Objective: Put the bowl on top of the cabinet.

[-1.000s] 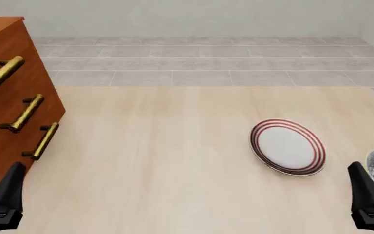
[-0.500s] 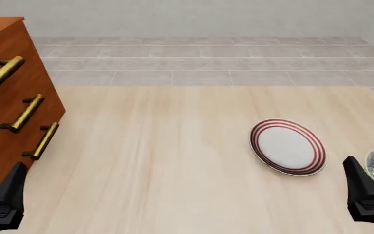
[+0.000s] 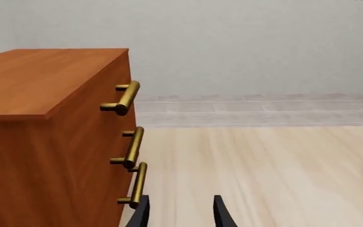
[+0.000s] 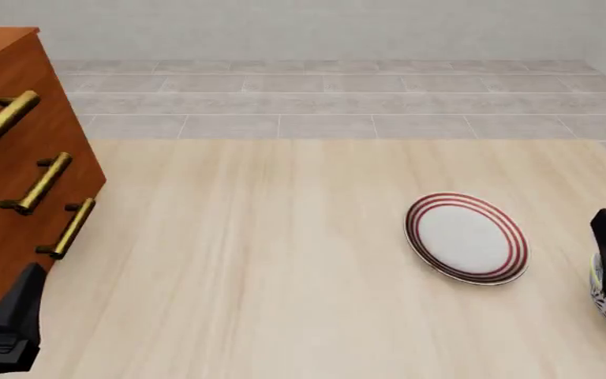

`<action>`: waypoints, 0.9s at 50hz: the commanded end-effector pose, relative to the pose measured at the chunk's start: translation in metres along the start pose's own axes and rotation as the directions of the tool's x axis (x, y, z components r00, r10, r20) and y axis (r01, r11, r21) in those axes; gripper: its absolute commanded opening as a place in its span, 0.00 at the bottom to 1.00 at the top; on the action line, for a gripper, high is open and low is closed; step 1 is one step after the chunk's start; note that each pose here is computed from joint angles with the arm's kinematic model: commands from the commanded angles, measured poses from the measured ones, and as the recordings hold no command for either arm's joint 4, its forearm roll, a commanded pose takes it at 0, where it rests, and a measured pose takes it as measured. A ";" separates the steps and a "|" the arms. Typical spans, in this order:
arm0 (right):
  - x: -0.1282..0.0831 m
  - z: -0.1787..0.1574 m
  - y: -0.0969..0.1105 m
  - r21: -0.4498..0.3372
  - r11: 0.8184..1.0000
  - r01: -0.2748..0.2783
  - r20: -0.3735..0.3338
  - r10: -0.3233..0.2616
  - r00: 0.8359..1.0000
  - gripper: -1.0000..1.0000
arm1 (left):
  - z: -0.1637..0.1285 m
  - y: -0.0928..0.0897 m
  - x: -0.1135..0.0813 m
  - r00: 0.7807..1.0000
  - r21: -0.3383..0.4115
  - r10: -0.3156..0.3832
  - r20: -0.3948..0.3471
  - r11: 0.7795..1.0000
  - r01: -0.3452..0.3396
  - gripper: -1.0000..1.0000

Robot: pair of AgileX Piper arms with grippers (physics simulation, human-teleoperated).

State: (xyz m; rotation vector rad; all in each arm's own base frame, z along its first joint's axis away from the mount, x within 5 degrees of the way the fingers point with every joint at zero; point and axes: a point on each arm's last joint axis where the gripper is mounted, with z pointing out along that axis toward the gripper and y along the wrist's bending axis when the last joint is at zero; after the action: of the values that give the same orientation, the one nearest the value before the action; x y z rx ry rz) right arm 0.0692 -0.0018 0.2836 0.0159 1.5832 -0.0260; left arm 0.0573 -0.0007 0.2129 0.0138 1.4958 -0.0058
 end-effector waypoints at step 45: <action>-0.037 0.063 -0.039 0.298 0.953 -0.052 -0.394 0.173 0.903 1.00 | 0.000 0.000 0.000 1.000 0.007 -0.022 -0.001 1.000 0.022 1.00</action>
State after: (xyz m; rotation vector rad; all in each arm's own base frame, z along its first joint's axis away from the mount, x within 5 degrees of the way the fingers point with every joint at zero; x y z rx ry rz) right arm 0.1169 -0.0342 0.3214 0.3126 1.9312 -0.1635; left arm 0.0579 -0.0009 0.2129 0.0031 1.4989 -0.0216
